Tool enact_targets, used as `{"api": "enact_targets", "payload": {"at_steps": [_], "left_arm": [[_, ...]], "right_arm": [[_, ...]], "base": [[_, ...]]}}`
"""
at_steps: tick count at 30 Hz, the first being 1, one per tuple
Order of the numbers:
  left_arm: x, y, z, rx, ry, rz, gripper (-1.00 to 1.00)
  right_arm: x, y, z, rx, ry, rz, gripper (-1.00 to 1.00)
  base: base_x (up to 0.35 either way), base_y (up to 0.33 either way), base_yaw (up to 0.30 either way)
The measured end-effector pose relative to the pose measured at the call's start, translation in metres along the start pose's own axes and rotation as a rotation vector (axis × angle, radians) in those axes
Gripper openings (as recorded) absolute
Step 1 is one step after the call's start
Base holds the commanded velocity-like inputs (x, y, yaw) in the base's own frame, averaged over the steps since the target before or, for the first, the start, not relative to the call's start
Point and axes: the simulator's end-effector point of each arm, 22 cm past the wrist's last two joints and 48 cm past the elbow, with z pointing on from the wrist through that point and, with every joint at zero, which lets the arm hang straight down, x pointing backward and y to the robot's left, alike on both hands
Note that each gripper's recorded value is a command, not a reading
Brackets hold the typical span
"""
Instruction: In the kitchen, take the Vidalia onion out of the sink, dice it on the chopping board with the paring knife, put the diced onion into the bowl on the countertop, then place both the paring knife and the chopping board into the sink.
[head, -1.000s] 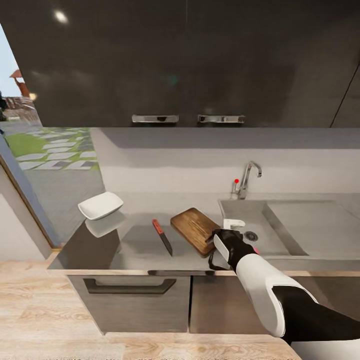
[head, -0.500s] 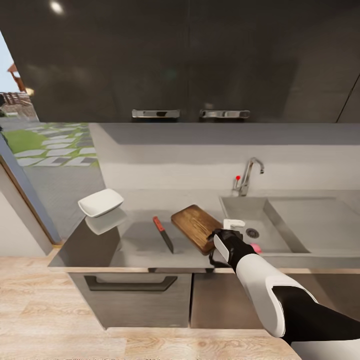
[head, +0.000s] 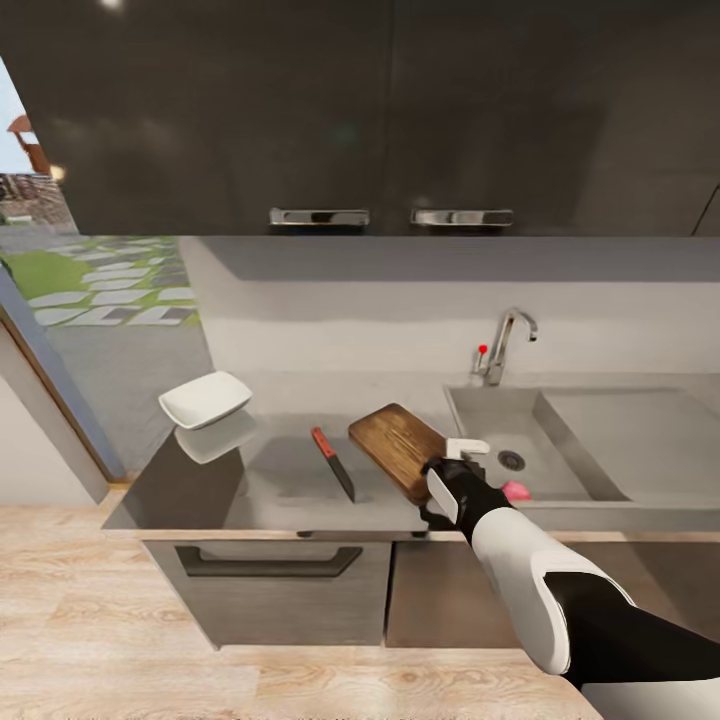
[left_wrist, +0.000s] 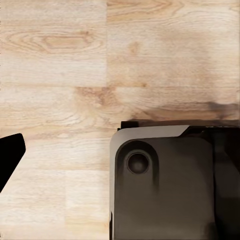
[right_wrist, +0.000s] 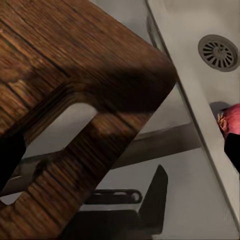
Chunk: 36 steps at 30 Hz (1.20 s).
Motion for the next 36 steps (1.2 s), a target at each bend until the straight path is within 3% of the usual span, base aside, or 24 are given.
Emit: {"api": "enact_targets", "payload": {"at_steps": [36], "left_arm": [[0.007, -0.002, 0.000, 0.003, 0.018, 0.001, 1.00]], "right_arm": [[0.012, 0.002, 0.007, 0.001, 0.022, -0.006, 1.00]], "base": [[0.017, 0.002, 0.000]]}}
